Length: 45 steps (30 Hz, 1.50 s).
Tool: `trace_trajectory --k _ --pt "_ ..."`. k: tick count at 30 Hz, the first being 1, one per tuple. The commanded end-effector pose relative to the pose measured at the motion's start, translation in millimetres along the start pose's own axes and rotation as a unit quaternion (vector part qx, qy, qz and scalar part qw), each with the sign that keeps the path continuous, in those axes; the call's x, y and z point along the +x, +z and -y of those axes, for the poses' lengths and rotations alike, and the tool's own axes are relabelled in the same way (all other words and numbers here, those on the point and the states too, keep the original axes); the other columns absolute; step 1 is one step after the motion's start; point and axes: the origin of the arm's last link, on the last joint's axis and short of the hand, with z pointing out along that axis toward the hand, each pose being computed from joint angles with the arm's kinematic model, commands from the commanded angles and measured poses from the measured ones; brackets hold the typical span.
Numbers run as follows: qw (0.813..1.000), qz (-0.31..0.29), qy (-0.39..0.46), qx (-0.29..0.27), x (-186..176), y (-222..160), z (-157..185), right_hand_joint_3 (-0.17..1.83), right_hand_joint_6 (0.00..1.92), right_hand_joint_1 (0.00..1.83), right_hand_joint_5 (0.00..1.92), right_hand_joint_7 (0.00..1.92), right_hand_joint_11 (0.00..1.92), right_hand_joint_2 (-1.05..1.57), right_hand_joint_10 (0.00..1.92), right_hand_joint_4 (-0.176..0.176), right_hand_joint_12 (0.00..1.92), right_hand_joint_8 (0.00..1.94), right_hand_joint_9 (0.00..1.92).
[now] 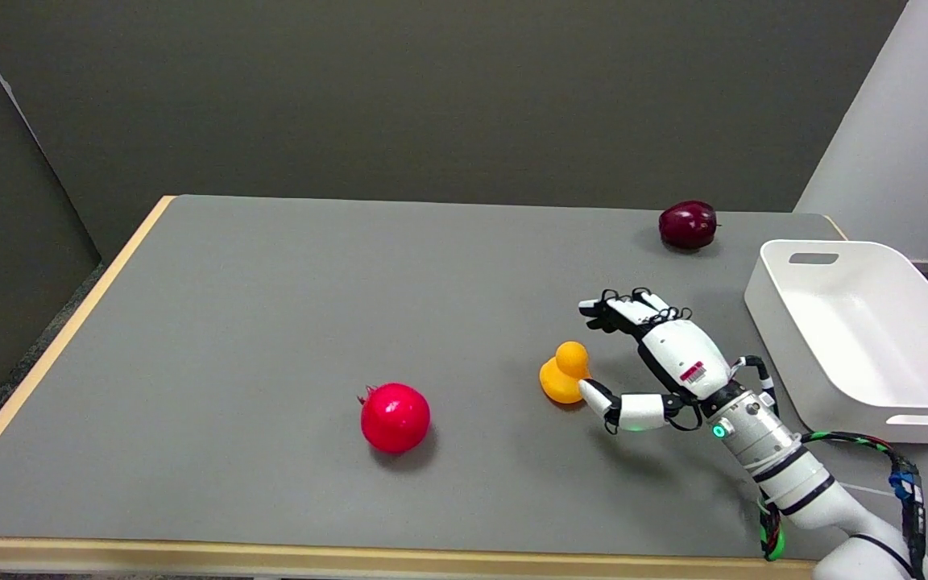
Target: Pick up the yellow duck.
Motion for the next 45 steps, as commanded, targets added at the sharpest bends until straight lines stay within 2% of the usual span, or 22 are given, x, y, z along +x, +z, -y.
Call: trace_trajectory --k 1,7,10,13,31,34,45 --pt "0.998 0.046 -0.029 -0.015 -3.2 11.9 -1.3 0.91 0.57 0.47 0.29 0.46 0.12 0.64 1.05 -0.075 1.32 0.64 0.39" --pt "0.997 0.067 -0.037 -0.030 -6.5 20.9 -10.7 0.92 0.55 0.45 0.27 0.40 0.09 0.63 0.95 -0.066 1.28 0.57 0.32" --pt "0.996 0.070 -0.040 -0.034 -6.8 21.5 -13.2 0.92 0.52 0.44 0.25 0.30 0.07 0.62 0.82 -0.074 1.24 0.49 0.20" --pt "0.996 0.071 -0.040 -0.034 -6.9 21.5 -13.3 0.82 0.49 0.50 0.26 0.30 0.05 0.64 0.81 -0.083 1.27 0.42 0.16" --pt "0.996 0.090 -0.015 -0.012 -23.7 26.1 5.7 0.83 0.49 0.52 0.26 0.31 0.07 0.64 0.84 -0.087 1.29 0.41 0.17" --pt "0.995 0.098 -0.014 -0.015 -26.3 25.9 6.0 0.93 0.51 0.47 0.25 0.30 0.08 0.61 0.81 -0.083 1.26 0.47 0.20" --pt "0.994 0.104 -0.012 -0.017 -28.8 25.0 6.0 0.93 0.51 0.49 0.25 0.31 0.10 0.61 0.83 -0.081 1.27 0.48 0.22"
